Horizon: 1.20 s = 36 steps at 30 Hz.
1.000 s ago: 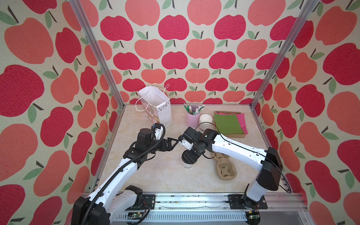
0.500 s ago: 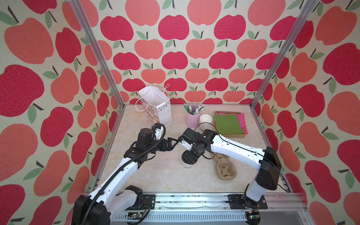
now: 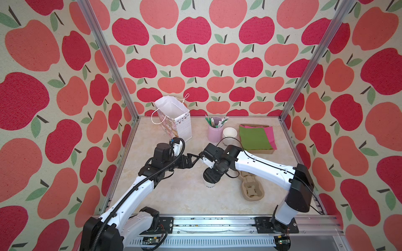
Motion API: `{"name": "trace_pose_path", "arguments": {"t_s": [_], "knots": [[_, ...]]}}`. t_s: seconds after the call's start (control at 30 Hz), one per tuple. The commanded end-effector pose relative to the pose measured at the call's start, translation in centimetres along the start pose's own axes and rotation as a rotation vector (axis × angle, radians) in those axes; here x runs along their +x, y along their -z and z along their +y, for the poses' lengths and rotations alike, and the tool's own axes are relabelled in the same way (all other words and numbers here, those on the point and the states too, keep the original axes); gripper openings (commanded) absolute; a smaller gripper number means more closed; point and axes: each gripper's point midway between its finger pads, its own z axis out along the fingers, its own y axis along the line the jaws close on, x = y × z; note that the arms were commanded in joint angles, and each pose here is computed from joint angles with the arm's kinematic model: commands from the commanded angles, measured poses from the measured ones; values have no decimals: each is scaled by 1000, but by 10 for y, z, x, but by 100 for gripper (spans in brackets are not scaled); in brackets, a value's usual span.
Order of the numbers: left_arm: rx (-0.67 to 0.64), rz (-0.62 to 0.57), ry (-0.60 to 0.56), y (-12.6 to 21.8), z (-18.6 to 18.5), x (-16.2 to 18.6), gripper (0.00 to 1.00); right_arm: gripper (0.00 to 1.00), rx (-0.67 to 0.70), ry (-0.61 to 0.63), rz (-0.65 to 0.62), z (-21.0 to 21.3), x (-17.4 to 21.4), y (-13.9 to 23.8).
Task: Pack the takeout coffee
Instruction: 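Lower the black lid onto the white cup rim with the right gripper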
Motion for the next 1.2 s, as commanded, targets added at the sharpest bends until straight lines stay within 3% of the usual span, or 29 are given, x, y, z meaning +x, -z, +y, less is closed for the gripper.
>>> {"name": "trace_pose_path", "arguments": {"t_s": [0.0, 0.73, 1.17], "knots": [[27, 3, -5, -3, -4, 1, 99, 63, -37, 65, -8, 18, -3, -8], [8, -13, -11, 2, -3, 2, 99, 63, -49, 93, -71, 30, -18, 4], [-195, -39, -36, 20, 25, -1, 99, 63, -49, 95, -108, 32, -24, 11]]}}
